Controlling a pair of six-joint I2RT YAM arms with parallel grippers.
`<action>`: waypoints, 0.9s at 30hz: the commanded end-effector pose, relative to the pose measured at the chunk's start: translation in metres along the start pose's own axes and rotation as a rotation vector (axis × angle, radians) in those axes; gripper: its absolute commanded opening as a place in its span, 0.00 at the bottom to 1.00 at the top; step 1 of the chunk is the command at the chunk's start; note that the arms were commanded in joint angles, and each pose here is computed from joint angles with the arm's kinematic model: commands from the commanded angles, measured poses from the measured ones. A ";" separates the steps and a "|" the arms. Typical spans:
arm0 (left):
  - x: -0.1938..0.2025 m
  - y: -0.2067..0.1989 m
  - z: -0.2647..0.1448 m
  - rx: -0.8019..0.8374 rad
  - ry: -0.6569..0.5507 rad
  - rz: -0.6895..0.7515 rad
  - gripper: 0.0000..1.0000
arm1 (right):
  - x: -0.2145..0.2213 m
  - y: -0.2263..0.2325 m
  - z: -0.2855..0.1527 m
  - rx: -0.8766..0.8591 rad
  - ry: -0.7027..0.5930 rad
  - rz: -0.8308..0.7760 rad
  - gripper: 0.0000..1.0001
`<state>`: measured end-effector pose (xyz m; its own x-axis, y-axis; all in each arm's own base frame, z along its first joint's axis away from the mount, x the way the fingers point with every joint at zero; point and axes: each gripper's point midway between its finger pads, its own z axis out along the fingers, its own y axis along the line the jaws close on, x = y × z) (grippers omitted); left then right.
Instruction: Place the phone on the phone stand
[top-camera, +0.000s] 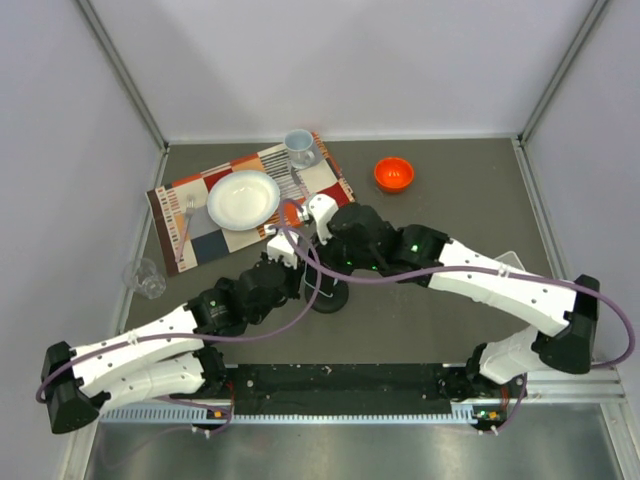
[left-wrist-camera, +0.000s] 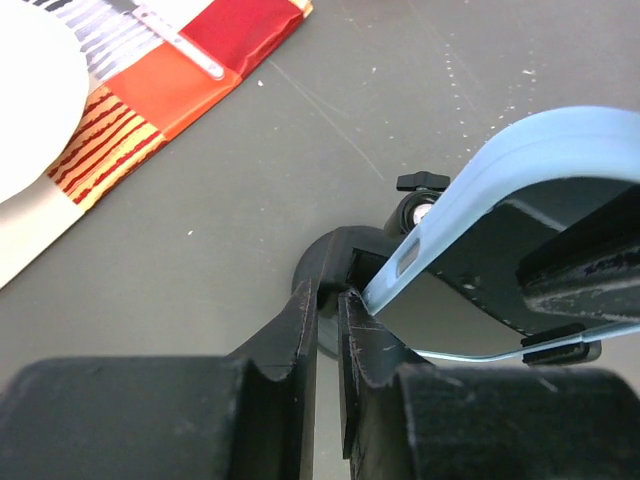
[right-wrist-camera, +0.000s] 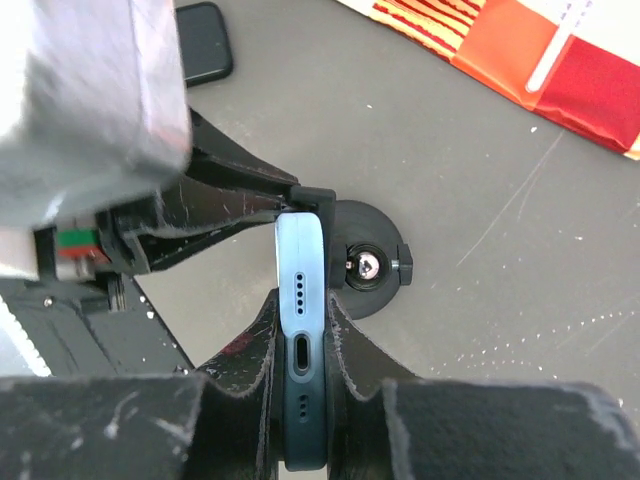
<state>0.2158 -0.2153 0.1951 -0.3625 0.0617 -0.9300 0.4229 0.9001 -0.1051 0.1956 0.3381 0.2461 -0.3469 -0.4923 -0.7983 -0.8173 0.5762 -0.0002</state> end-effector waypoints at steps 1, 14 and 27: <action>-0.054 0.033 -0.013 -0.204 -0.164 -0.134 0.00 | 0.053 -0.084 -0.030 0.499 0.319 -0.102 0.00; -0.043 0.034 -0.036 -0.288 -0.105 -0.268 0.00 | 0.069 -0.128 -0.042 0.717 0.426 -0.112 0.00; -0.039 0.028 -0.044 -0.403 -0.012 -0.301 0.00 | 0.055 -0.132 0.000 0.710 0.393 -0.109 0.00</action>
<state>0.2062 -0.1869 0.2108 -0.4736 -0.0961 -0.8755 0.0352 0.9912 -0.1278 0.2304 0.3605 0.2459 -0.4503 -0.4744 -0.7564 -0.6509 0.7543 -0.0856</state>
